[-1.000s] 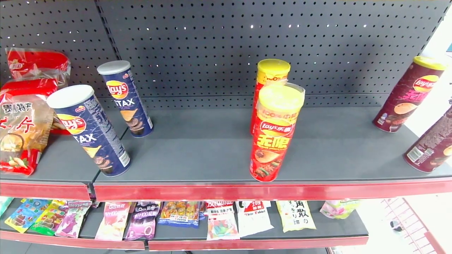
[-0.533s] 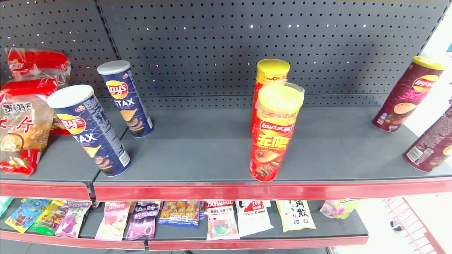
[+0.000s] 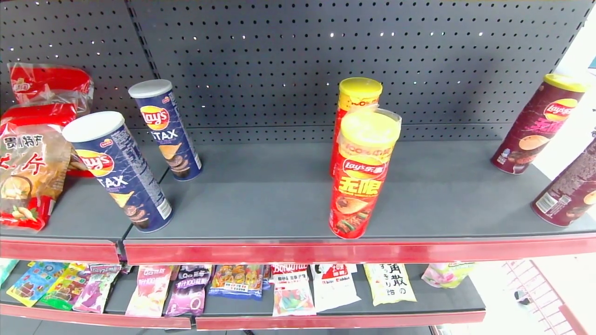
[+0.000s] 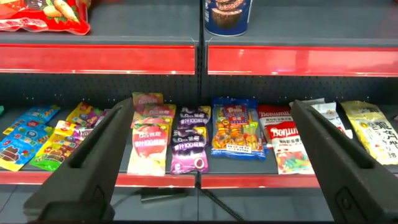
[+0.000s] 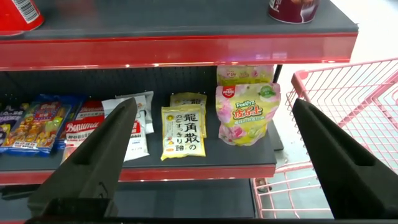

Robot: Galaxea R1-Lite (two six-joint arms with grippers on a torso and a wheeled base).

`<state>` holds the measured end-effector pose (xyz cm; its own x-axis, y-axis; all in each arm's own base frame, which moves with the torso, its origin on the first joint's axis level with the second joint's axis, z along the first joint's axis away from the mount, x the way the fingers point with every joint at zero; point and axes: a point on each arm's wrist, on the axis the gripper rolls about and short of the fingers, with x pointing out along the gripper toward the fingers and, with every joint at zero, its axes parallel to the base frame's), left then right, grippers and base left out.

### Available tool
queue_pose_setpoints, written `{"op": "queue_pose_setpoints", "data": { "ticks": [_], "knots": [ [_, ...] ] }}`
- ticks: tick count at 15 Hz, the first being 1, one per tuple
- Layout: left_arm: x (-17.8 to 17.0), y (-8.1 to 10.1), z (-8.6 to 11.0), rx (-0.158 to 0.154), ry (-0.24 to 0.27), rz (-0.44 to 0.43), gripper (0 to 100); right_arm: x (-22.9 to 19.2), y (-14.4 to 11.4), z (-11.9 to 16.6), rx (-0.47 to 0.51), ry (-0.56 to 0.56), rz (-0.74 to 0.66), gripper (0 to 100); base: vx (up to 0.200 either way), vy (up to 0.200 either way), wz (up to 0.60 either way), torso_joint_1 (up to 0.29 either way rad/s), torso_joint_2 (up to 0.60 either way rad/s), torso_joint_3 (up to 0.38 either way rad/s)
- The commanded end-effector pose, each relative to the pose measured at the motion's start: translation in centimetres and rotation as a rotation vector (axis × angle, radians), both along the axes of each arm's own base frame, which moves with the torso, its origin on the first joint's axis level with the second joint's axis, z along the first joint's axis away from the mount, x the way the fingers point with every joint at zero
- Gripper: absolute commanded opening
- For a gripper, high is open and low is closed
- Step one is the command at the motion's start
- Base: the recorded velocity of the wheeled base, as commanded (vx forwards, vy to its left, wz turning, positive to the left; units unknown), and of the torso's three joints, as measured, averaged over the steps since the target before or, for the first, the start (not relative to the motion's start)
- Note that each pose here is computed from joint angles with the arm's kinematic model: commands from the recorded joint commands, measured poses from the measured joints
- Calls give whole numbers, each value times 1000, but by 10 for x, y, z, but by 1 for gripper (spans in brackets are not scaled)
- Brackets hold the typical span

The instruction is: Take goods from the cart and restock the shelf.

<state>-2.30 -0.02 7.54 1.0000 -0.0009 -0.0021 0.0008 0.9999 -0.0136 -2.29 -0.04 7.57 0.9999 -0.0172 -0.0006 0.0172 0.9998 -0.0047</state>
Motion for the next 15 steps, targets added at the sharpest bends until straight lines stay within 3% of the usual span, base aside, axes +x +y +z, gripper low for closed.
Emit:
{"op": "queue_pose_setpoints", "data": {
  "ticks": [1, 15],
  "knots": [
    [0, 0, 0, 0, 2, 1, 100, 0, 0, 0, -3, 2, 2, 100, 0, 0, 0, 0, 0, 0],
    [0, 0, 0, 0, 2, 1, 100, 0, 0, 1, -14, -3, -6, 100, 0, 0, 0, 0, 0, 0]
  ]
}}
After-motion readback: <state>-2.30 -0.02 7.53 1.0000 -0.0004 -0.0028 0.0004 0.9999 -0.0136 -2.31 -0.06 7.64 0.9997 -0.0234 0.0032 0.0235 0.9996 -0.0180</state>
